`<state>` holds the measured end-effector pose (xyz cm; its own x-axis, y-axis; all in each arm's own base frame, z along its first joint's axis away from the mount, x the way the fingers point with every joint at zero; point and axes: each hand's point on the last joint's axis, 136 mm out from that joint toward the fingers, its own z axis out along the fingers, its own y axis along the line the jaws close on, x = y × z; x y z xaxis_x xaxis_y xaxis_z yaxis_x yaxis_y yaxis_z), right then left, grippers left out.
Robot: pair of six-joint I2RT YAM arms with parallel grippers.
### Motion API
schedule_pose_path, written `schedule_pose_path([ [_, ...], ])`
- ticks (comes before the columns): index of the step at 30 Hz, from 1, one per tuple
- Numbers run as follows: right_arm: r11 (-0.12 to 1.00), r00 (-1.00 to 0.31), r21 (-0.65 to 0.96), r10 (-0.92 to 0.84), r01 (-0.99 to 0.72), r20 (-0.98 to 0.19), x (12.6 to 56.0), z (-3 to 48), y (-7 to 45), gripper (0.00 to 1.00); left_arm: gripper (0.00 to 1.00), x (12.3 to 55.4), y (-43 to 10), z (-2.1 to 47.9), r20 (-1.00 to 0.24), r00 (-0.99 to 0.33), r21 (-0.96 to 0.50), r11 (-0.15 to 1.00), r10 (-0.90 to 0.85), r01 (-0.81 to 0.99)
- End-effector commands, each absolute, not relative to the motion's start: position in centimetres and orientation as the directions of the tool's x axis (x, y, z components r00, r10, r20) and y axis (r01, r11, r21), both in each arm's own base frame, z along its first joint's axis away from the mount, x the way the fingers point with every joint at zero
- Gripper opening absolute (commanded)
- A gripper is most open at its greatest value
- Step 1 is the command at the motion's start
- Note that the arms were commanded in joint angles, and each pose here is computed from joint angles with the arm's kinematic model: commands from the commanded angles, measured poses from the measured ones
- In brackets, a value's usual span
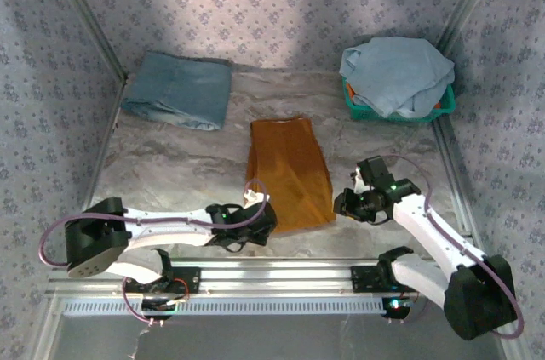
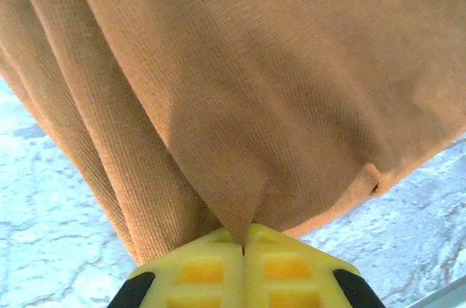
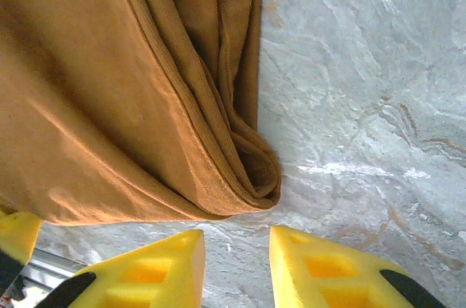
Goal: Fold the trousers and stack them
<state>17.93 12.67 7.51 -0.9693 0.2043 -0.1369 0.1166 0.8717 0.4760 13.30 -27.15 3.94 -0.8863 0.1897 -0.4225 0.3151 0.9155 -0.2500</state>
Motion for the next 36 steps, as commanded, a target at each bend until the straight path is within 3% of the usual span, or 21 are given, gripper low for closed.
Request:
schedule_pose_path([
  [1, 0.863, -0.969, 0.483, 0.223, 0.148, -0.102, 17.3, 6.6, 12.9, 0.34, 0.0, 13.9, -25.5, 4.0, -0.435, -0.883, -0.224, 0.928, 0.179, 0.298],
  [9, 0.883, -0.993, 0.468, 0.083, 0.033, -0.087, 16.7, 5.5, 16.8, 0.33, 0.0, 14.0, -25.2, 3.6, -0.428, -0.887, -0.229, 0.929, 0.173, 0.292],
  [17, 0.932, -0.991, 0.36, 0.083, 0.04, -0.106, 16.9, 4.7, 15.1, 0.28, 0.0, 14.0, -25.2, 3.5, -0.429, -0.888, -0.232, 0.929, 0.166, 0.287],
  [26, 0.938, -0.993, 0.348, 0.037, -0.004, -0.111, 17.6, 4.7, 15.5, 0.35, 0.0, 14.0, -24.8, 3.5, -0.433, -0.889, -0.242, 0.931, 0.15, 0.275],
  [31, 0.94, -0.997, 0.342, 0.018, -0.011, -0.08, 17.3, 3.9, 16.2, 0.25, 0.0, 13.9, -24.7, 3.3, -0.429, -0.89, -0.239, 0.931, 0.153, 0.275],
  [36, 0.936, -0.995, 0.352, 0.017, -0.02, -0.102, 17.5, 3.9, 16.5, 0.05, 0.0, 13.9, -24.4, 3.1, -0.427, -0.892, -0.233, 0.935, 0.148, 0.267],
])
